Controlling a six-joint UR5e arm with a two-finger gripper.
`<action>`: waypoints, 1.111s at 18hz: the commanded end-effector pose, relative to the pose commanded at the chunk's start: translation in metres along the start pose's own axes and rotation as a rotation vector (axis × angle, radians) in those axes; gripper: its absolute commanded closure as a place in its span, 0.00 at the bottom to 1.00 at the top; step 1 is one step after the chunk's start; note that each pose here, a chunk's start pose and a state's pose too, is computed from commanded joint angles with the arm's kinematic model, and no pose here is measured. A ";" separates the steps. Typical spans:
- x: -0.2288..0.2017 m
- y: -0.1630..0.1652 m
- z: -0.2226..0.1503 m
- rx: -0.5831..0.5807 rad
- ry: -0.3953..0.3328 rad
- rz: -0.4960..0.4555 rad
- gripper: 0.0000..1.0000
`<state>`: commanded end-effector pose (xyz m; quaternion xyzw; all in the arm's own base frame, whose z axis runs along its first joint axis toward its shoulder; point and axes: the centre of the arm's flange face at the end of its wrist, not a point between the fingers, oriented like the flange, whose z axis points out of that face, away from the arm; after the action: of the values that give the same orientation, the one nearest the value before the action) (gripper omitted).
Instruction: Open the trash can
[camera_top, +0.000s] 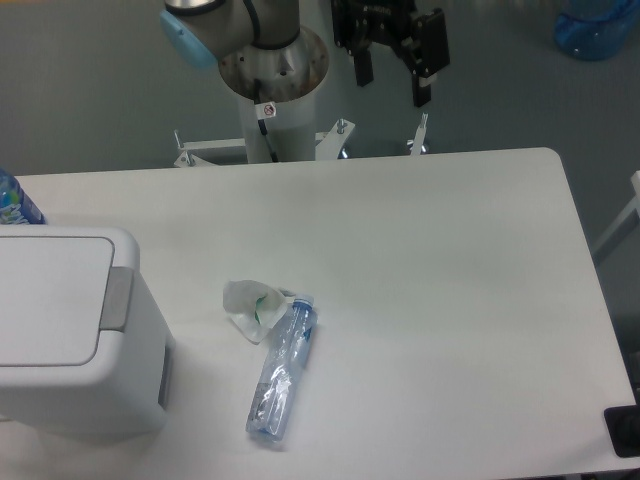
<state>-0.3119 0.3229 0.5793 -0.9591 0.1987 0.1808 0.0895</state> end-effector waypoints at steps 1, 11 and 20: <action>0.000 0.001 0.000 -0.002 0.000 -0.001 0.00; -0.013 -0.003 0.000 0.010 -0.003 -0.174 0.00; -0.021 -0.050 0.017 0.128 -0.034 -0.478 0.00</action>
<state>-0.3143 0.3796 0.5766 -0.9680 -0.0242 0.1579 0.1936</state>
